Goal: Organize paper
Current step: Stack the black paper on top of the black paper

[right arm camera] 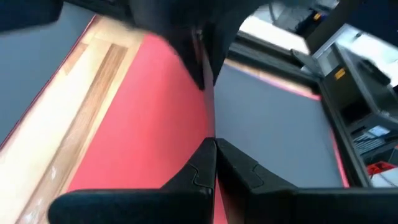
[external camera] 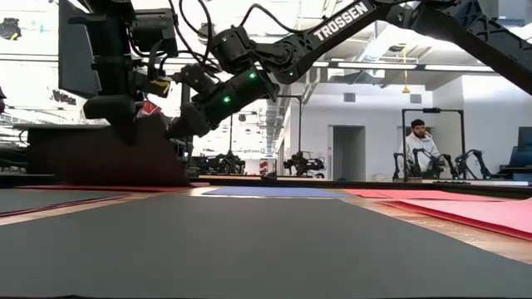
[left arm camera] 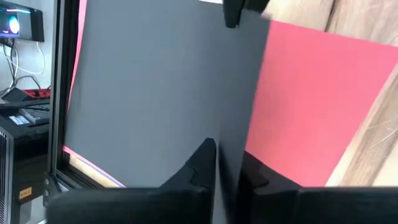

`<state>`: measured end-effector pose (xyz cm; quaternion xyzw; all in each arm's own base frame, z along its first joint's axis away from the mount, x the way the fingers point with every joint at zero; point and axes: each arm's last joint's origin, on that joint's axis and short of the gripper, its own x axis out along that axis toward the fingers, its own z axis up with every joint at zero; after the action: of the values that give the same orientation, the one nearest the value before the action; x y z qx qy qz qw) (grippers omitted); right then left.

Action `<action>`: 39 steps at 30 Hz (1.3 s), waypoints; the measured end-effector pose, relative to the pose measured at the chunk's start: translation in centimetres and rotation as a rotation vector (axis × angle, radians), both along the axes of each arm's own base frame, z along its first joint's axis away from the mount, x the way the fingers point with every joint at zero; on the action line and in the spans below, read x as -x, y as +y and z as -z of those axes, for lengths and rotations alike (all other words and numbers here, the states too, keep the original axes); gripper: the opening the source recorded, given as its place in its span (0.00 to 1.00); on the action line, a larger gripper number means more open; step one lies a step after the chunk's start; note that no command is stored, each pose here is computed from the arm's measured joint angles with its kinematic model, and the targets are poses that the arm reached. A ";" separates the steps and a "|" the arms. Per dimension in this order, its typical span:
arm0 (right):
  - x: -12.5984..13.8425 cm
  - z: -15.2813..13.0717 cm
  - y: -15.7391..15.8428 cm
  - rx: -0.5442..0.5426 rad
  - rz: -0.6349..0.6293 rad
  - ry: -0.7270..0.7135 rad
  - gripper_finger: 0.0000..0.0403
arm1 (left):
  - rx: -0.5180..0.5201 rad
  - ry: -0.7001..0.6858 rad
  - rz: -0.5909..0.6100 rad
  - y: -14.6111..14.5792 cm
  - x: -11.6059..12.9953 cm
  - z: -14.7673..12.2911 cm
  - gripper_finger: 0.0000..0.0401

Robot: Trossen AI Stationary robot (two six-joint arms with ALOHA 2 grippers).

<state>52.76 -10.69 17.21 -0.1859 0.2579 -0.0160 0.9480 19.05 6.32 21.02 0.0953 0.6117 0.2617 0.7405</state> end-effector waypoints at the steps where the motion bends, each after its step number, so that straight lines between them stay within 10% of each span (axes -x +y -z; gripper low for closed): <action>1: 0.1 0.2 0.1 -0.005 -0.002 0.022 0.00 | 0.000 0.000 0.000 0.0 0.0 0.0 0.00; 19: 0.4 0.8 0.5 -0.008 0.045 0.104 0.61 | 0.001 -0.004 -0.003 0.0 0.0 0.0 0.00; 39: -0.5 2.7 -2.4 -0.092 0.011 -0.085 0.62 | 0.015 -0.033 0.022 -0.3 -0.4 0.0 0.00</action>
<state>53.27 -13.06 14.50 -0.1400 0.2190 -0.0170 0.9655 19.43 5.97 21.04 0.0920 0.6003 0.2503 0.7540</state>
